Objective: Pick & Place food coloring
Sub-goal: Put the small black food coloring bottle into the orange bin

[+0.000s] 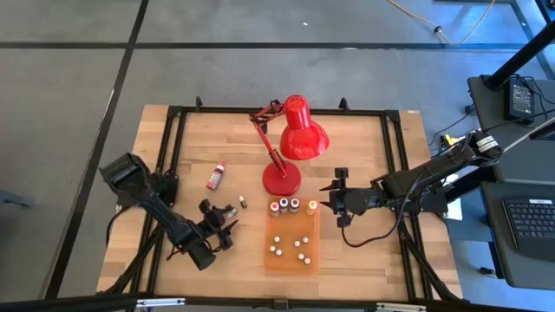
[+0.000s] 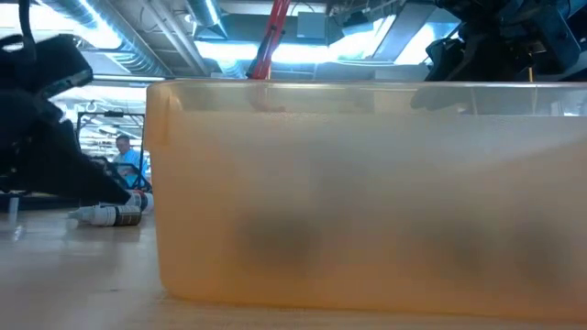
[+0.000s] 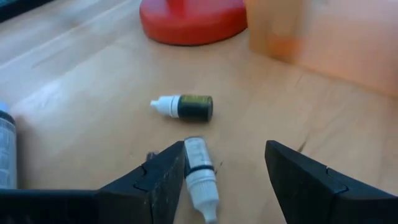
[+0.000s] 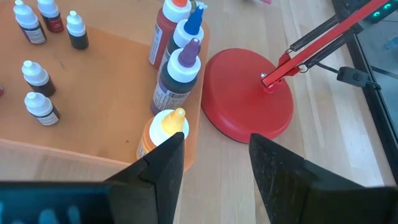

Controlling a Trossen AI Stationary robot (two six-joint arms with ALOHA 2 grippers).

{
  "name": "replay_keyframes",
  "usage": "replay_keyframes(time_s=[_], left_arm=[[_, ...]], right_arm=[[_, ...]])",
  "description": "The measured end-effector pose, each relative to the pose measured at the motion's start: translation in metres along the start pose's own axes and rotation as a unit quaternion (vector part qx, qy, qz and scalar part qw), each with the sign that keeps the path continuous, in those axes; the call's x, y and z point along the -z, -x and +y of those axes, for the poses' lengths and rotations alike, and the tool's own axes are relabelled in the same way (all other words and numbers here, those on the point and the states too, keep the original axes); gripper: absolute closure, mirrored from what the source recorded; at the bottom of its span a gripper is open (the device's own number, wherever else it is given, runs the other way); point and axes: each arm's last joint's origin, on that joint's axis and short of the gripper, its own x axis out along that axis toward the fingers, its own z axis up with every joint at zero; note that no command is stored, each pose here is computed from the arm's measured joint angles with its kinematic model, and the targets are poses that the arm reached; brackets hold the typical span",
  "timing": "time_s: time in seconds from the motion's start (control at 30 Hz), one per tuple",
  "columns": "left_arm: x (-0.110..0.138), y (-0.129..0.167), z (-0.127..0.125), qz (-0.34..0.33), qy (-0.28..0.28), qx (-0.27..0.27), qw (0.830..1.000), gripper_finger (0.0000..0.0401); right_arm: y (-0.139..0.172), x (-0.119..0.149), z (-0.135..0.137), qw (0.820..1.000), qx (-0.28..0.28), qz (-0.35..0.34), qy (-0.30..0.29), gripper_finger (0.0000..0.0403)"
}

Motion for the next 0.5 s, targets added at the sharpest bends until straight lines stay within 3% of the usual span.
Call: replay_keyframes(time_s=[0.5], left_arm=[[0.012,-0.006,0.000,0.033,-0.007,-0.006,0.999,0.0183]], right_arm=[[0.000,0.000,0.000,1.000,0.000,0.000,0.000,0.0219]])
